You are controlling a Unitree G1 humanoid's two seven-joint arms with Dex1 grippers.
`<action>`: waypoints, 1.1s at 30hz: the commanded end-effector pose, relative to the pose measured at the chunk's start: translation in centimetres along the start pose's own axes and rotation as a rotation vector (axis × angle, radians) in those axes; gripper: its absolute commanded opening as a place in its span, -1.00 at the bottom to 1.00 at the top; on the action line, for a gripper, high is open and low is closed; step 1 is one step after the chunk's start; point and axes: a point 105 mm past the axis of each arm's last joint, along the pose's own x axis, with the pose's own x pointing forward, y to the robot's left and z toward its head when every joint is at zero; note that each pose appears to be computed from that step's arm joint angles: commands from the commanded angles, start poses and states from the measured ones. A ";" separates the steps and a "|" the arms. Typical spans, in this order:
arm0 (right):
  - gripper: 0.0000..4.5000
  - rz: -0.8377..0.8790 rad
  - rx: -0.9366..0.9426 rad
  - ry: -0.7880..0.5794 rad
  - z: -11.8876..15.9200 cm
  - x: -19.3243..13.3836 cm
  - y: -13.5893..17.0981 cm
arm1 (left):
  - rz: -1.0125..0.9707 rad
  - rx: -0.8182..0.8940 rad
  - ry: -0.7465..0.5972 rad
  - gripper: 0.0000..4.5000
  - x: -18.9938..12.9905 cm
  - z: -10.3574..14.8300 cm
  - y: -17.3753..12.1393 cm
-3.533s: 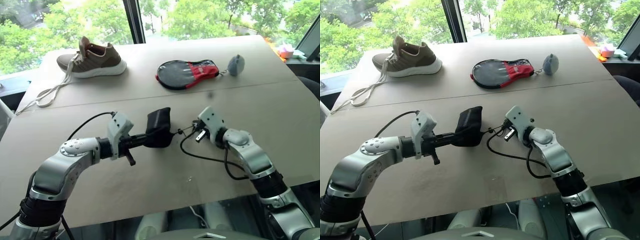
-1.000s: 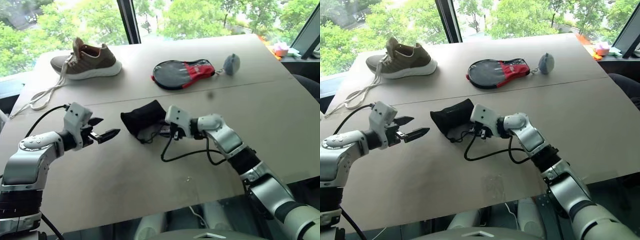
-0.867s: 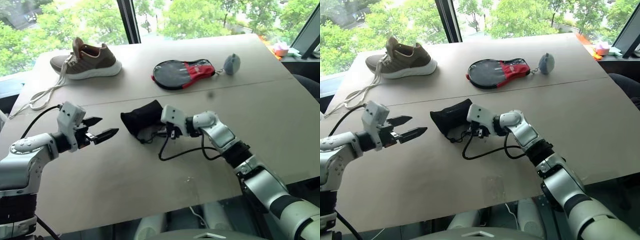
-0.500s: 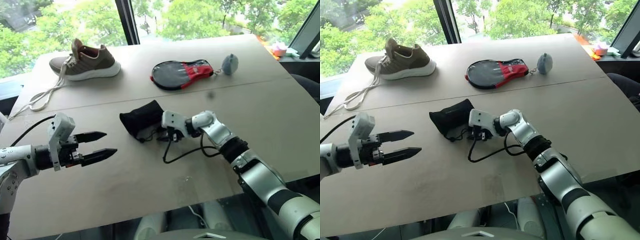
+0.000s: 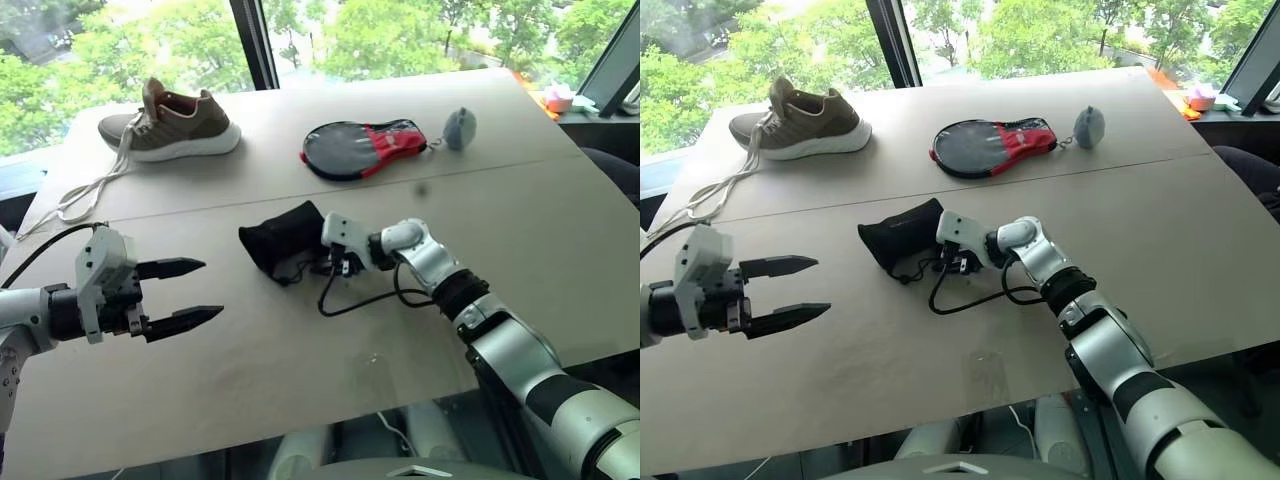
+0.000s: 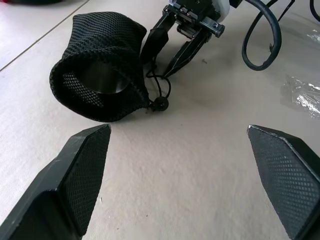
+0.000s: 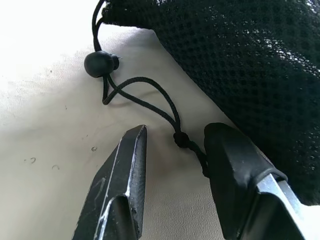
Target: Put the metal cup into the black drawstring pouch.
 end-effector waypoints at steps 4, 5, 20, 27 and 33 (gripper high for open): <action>-0.43 0.037 0.035 0.051 -0.5 0.5 0.6 | -0.014 0.040 -0.018 1.00 -0.1 0.7 -0.5; -0.53 0.037 0.033 0.051 -0.5 0.5 0.6 | -0.017 0.040 -0.012 1.00 -0.1 0.6 -0.6; -0.99 0.013 0.084 -0.234 4.9 -4.5 1.7 | -0.024 0.072 -0.016 1.00 1.4 0.9 -0.1; -0.99 -0.355 0.045 -0.554 13.0 -11.4 -3.0 | -0.032 0.073 -0.211 1.00 5.2 4.5 0.8; -0.99 -0.701 -0.303 -0.645 18.7 -15.8 -6.9 | -0.103 0.066 -0.459 1.00 10.0 10.7 0.9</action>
